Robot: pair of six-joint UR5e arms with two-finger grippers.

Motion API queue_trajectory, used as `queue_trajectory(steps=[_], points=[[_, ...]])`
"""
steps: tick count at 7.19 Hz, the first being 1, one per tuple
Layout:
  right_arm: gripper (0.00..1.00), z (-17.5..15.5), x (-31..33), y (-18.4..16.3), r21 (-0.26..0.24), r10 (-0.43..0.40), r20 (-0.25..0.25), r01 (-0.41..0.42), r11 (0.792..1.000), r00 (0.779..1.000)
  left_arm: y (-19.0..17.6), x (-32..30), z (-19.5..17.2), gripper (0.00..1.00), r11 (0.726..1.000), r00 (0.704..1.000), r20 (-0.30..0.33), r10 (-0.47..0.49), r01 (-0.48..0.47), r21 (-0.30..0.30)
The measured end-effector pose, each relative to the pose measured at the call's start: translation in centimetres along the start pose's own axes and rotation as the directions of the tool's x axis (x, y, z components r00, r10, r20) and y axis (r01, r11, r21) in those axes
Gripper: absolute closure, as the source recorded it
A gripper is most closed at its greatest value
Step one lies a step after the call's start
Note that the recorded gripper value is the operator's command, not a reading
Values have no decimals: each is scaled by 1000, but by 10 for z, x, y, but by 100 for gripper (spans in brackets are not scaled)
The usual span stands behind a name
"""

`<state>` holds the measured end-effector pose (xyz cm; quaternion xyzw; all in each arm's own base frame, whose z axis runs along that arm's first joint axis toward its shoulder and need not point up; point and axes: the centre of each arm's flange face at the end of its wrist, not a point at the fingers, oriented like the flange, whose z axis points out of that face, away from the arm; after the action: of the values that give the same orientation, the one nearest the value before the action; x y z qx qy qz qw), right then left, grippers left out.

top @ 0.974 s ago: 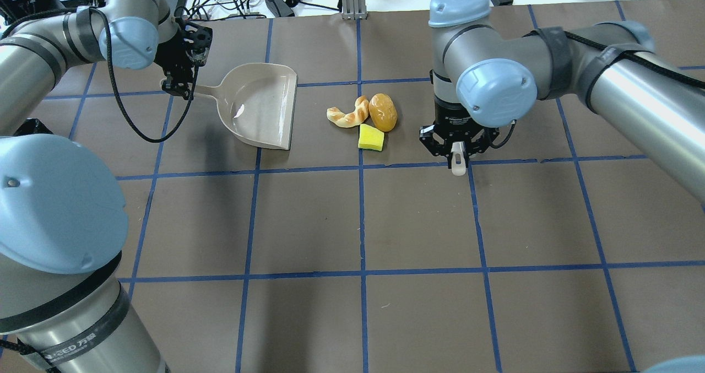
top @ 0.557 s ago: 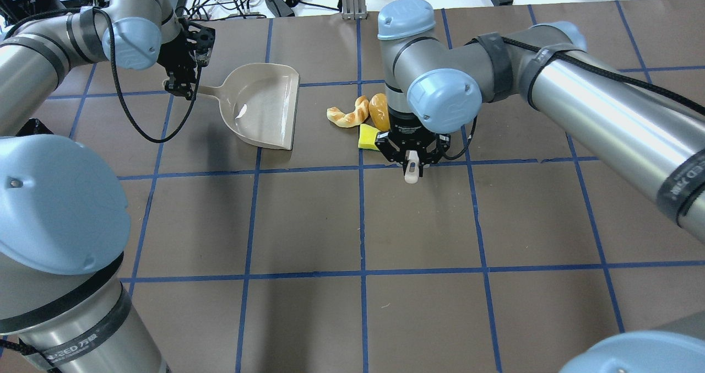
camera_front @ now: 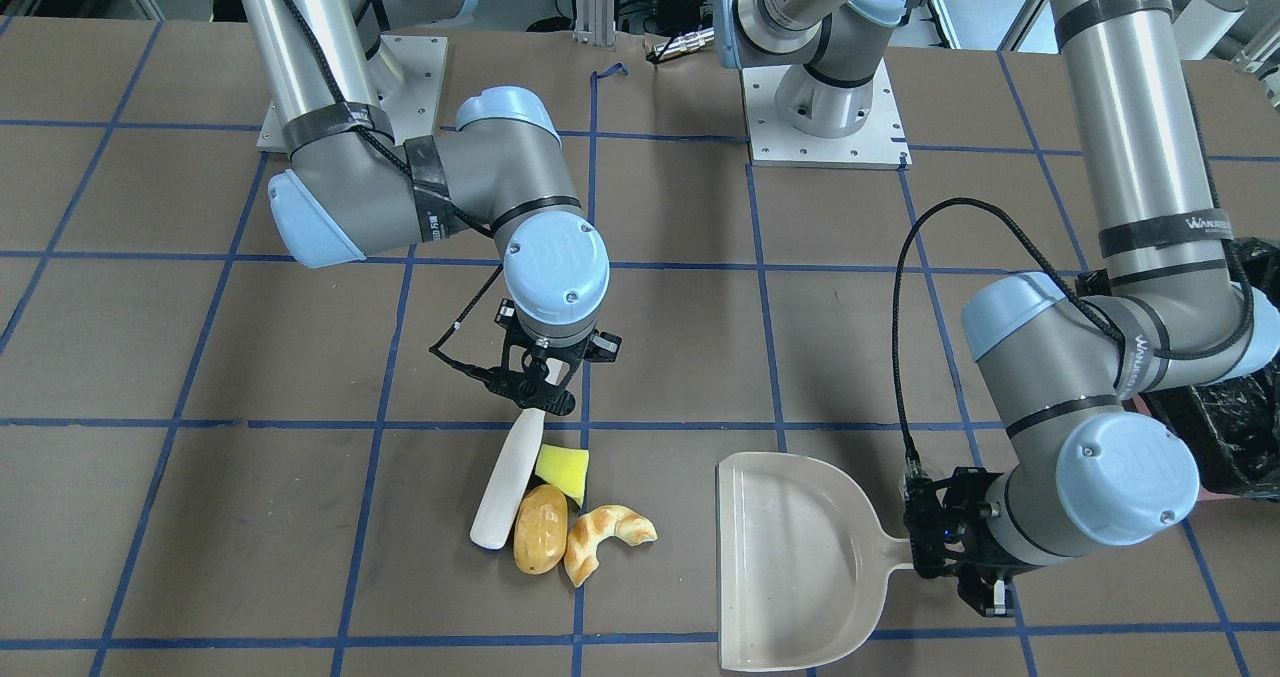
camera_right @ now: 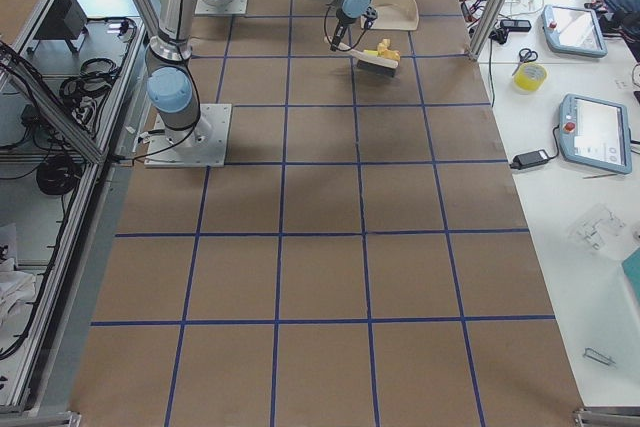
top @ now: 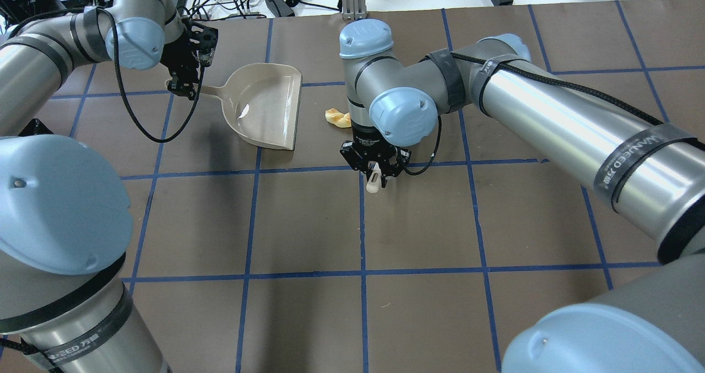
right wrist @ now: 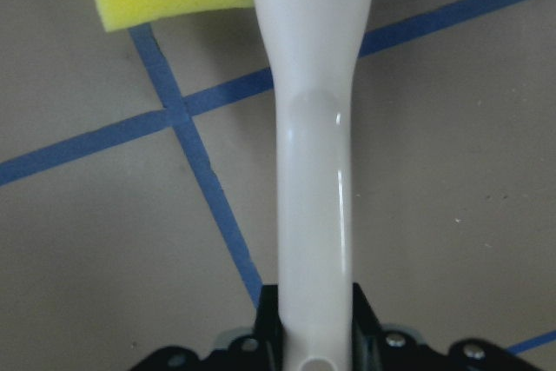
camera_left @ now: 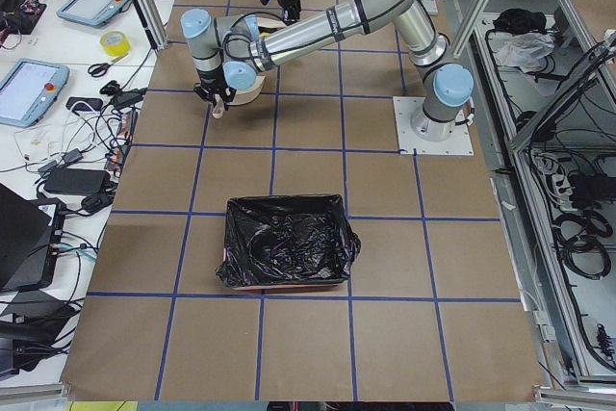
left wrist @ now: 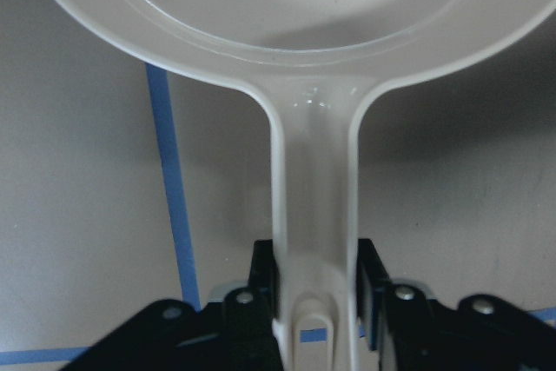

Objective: Sweep and dump trash into bin
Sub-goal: 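Sweep the peel, lump and sponge toward the dustpan with the brush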

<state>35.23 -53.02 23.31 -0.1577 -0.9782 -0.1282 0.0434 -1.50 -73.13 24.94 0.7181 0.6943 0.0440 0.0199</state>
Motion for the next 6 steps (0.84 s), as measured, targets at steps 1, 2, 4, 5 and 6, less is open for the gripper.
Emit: queue_trajectory(steps=[1,2,4,5,6], points=[[100,2,-8,1,6,8,26,-8,1000,1000,-1,0,0,100,1000,1000,0,-4,4,0],[100,1,-18,3,13,11,53,-12,1000,999,-2,0,0,100,1000,1000,0,-5,5,0],[100,2,-57,0,34,1,78,-4,999,997,-3,0,0,100,1000,1000,0,-6,6,1],[100,1,-82,2,44,-19,88,16,999,996,-3,0,0,100,1000,1000,0,-7,7,2],[100,-1,-104,9,53,-49,104,43,998,993,-3,0,0,100,1000,1000,0,-8,8,4]])
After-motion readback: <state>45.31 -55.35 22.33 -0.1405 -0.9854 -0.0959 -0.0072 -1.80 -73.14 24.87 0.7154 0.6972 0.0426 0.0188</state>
